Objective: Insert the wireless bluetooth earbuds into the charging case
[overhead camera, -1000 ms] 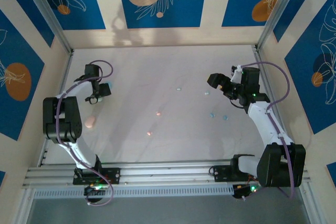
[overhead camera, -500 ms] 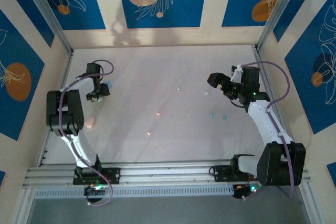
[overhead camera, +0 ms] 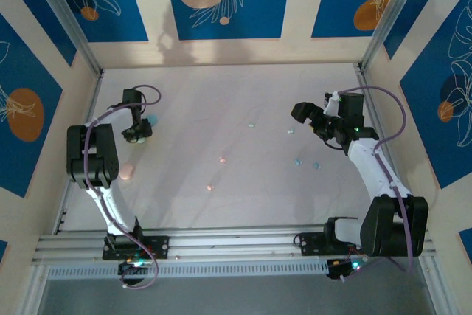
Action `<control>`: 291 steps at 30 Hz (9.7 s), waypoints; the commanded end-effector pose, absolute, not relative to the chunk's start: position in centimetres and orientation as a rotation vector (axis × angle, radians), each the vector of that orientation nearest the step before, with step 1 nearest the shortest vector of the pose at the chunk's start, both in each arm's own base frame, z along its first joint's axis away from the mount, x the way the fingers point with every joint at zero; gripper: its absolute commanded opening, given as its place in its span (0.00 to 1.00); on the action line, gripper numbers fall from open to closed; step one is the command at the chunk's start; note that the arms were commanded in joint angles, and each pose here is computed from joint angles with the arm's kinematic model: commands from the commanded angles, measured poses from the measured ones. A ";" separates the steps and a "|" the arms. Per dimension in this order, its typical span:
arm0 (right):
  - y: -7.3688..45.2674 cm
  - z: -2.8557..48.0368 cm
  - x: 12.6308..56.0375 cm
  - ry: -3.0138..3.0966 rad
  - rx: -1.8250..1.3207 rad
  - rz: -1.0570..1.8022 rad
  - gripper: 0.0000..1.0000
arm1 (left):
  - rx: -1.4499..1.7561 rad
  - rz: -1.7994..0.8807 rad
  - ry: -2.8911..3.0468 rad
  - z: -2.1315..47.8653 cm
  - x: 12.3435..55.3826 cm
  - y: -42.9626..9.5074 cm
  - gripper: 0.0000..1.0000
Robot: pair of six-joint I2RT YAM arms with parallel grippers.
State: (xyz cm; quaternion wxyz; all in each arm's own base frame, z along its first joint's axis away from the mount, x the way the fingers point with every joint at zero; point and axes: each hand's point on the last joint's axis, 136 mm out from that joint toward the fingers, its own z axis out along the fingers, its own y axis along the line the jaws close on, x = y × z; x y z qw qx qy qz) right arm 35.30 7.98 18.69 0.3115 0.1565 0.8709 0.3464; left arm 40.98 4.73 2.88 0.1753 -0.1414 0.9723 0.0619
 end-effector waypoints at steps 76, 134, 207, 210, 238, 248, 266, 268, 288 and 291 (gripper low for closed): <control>7.6 17.2 35.4 2.352 0.481 0.999 0.99 | 0.823 -0.444 2.898 4.6 35.1 -28.7 0.71; 23.4 4.3 31.4 2.833 -0.185 0.270 0.81 | -0.026 -0.522 2.254 18.6 32.5 -15.5 0.90; 27.9 3.3 32.5 2.766 -0.561 0.192 0.48 | -0.078 -0.567 2.252 18.7 32.6 -14.2 0.92; 28.6 4.9 32.7 2.662 -0.637 0.286 0.40 | -0.066 -0.582 2.249 19.0 32.6 -14.4 0.92; 30.5 22.6 26.7 1.556 -1.226 0.710 0.37 | 0.310 -1.415 2.173 23.9 27.8 -28.9 0.74; 30.3 23.0 26.9 1.561 -1.206 0.692 0.38 | 0.359 -1.439 2.183 24.2 27.1 -30.9 0.52; 26.1 27.1 26.8 1.421 -1.184 0.779 0.70 | -0.031 -1.626 1.976 31.1 28.9 -30.0 0.19; 25.8 27.9 27.4 1.401 -1.164 0.820 0.69 | -0.042 -1.658 1.961 31.8 29.1 -30.3 0.19; 28.0 30.2 29.9 1.311 -1.215 0.912 0.59 | -0.052 -1.737 1.933 33.1 29.4 -31.0 0.20; 28.0 29.9 29.9 1.313 -1.222 0.908 0.59 | -0.045 -1.742 1.928 33.4 29.4 -31.1 0.20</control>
